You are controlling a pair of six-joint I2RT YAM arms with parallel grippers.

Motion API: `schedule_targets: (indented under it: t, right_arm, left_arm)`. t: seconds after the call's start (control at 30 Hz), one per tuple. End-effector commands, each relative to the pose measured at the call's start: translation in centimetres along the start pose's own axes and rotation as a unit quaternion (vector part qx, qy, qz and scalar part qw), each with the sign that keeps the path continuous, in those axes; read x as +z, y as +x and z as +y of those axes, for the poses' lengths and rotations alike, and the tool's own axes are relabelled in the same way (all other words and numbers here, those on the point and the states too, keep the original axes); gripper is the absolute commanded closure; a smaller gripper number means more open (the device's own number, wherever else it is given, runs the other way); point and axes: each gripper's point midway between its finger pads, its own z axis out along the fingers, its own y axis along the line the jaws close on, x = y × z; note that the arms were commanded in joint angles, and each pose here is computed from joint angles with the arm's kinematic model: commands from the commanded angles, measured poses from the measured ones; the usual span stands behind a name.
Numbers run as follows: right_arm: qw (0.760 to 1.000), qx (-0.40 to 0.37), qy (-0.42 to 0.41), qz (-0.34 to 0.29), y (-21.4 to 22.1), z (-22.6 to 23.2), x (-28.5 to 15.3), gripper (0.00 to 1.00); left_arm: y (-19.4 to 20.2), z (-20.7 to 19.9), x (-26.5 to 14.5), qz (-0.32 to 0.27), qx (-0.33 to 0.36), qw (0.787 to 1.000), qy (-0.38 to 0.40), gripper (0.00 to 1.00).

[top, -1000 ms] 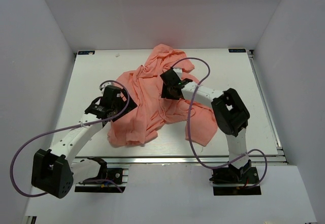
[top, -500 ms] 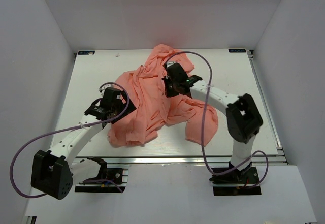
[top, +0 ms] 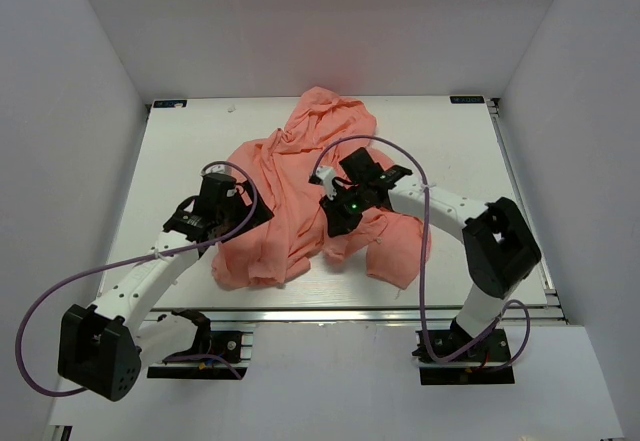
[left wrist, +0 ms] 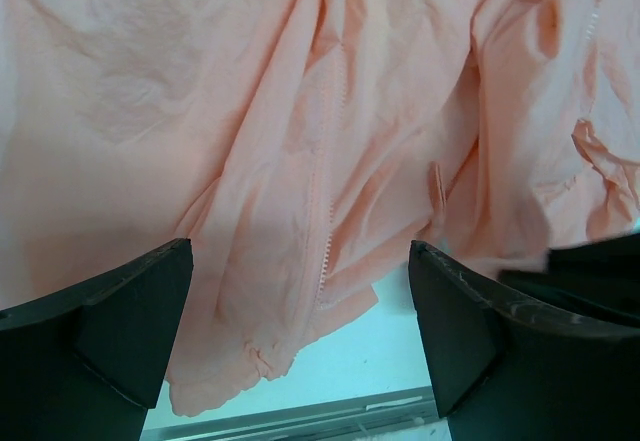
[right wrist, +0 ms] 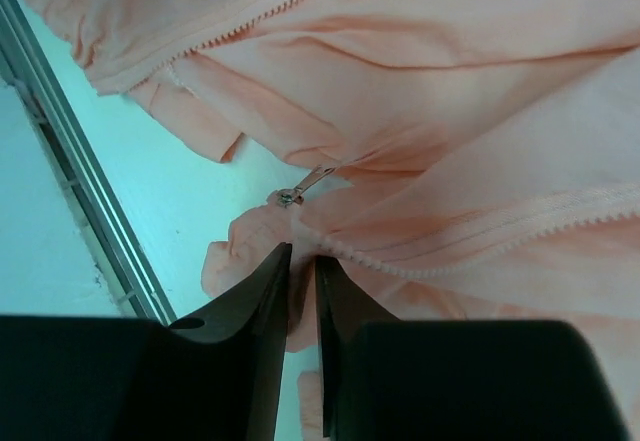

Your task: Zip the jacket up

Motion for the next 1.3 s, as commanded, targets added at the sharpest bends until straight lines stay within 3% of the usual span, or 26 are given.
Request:
schedule_targets:
  t: [0.0,0.03,0.07,0.1,0.13,0.17,0.23,0.33,0.43,0.57,0.8,0.97,1.1,1.27]
  right_arm:
    - [0.999,-0.005,-0.047,0.010,0.2,0.8,1.1,0.78]
    - [0.999,0.008,-0.049,0.020,0.7,0.6,1.7,0.67]
    - [0.999,0.005,-0.049,-0.004,-0.5,0.4,2.1,0.36]
    - [0.997,0.020,-0.073,-0.017,-0.8,1.2,2.4,0.28]
    - [0.995,0.019,-0.095,-0.033,-1.2,1.9,2.7,0.13]
    - [0.989,0.023,-0.136,-0.053,-1.8,3.3,2.6,0.11]
    - [0.984,0.026,-0.159,-0.079,-2.3,4.2,2.7,0.11]
    - [0.987,0.017,-0.129,-0.091,-2.3,4.2,1.8,0.11]
    - [0.994,0.023,-0.062,-0.091,-1.1,3.1,0.4,0.11]
    - [0.991,0.093,0.055,-0.083,1.9,0.5,-0.9,0.11]
    - [0.977,0.192,0.068,-0.062,7.3,0.3,-0.1,0.11]
    - [0.970,0.223,0.086,-0.049,9.8,-1.5,-0.1,0.11]
    - [0.952,0.280,0.116,-0.034,12.6,-3.9,-0.4,0.11]
    - [0.917,0.361,0.158,-0.062,14.3,-8.5,-2.3,0.11]
  left_arm:
    - [0.2,-0.9,-0.4,0.003,0.020,0.999,0.030,0.02]
    - [0.5,-1.2,-0.4,0.012,0.024,0.999,0.039,0.02]
    - [0.6,-1.3,-0.4,0.012,0.027,0.999,0.043,0.02]
    - [0.7,-1.3,-0.3,0.016,0.028,0.998,0.044,0.02]
    - [0.8,-1.3,-0.2,0.017,0.030,0.998,0.045,0.02]
    - [0.9,-1.2,0.1,0.021,0.031,0.998,0.044,0.02]
    - [1.3,-1.4,0.2,0.031,0.032,0.998,0.049,0.02]
    - [1.5,-1.6,0.3,0.037,0.033,0.997,0.057,0.02]
    - [1.6,-2.0,0.4,0.039,0.040,0.996,0.068,0.02]
    - [1.8,-2.1,0.7,0.047,0.043,0.995,0.072,0.02]
    - [4.4,-2.2,3.1,0.092,0.026,0.991,0.095,0.02]
    - [4.9,-0.6,5.7,0.097,0.019,0.994,0.054,0.02]
    - [5.9,0.1,7.5,0.111,0.004,0.993,0.040,0.02]
    - [5.6,0.5,9.8,0.110,-0.003,0.994,0.014,0.02]
